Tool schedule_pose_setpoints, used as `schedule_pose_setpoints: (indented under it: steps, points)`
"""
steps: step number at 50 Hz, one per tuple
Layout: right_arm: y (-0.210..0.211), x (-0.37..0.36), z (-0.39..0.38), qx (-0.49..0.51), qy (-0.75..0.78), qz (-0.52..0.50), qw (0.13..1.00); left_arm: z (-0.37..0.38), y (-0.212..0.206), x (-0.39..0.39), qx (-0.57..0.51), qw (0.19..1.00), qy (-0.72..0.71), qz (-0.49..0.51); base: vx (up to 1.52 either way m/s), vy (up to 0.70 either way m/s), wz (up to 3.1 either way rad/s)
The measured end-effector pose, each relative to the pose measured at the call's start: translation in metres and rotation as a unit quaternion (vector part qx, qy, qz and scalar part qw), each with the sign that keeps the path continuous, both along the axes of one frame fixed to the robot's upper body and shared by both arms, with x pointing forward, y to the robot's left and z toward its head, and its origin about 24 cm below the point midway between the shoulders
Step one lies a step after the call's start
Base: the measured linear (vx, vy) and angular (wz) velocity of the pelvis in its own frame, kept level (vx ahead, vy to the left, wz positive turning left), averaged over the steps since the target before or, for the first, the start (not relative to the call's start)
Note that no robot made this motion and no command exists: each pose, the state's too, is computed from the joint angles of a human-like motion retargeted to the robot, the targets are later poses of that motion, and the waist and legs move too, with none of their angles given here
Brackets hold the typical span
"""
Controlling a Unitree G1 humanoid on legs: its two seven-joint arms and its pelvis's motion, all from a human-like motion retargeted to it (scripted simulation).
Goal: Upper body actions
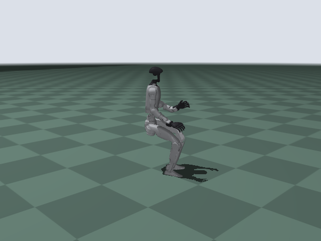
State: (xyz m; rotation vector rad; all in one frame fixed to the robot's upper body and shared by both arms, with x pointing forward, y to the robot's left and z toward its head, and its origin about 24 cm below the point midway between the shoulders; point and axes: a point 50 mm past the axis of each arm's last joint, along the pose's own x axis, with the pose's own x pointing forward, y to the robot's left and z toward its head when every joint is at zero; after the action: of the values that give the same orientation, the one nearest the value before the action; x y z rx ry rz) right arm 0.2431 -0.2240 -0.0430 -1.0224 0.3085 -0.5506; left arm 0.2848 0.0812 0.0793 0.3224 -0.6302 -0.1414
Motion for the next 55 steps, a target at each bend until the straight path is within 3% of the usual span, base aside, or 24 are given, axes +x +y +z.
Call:
schedule_pose_setpoints:
  steps: [15,55]
  points:
    - [-0.007,-0.008,-0.004,0.0,0.008,-0.011,1.0,-0.089,0.043,-0.03,0.281,0.953,0.112,0.028,0.0,0.0,0.0]
    - [-0.009,-0.011,-0.004,-0.002,0.006,-0.021,1.0,-0.118,0.017,-0.032,0.394,0.909,0.112,0.079,0.0,0.0,0.0]
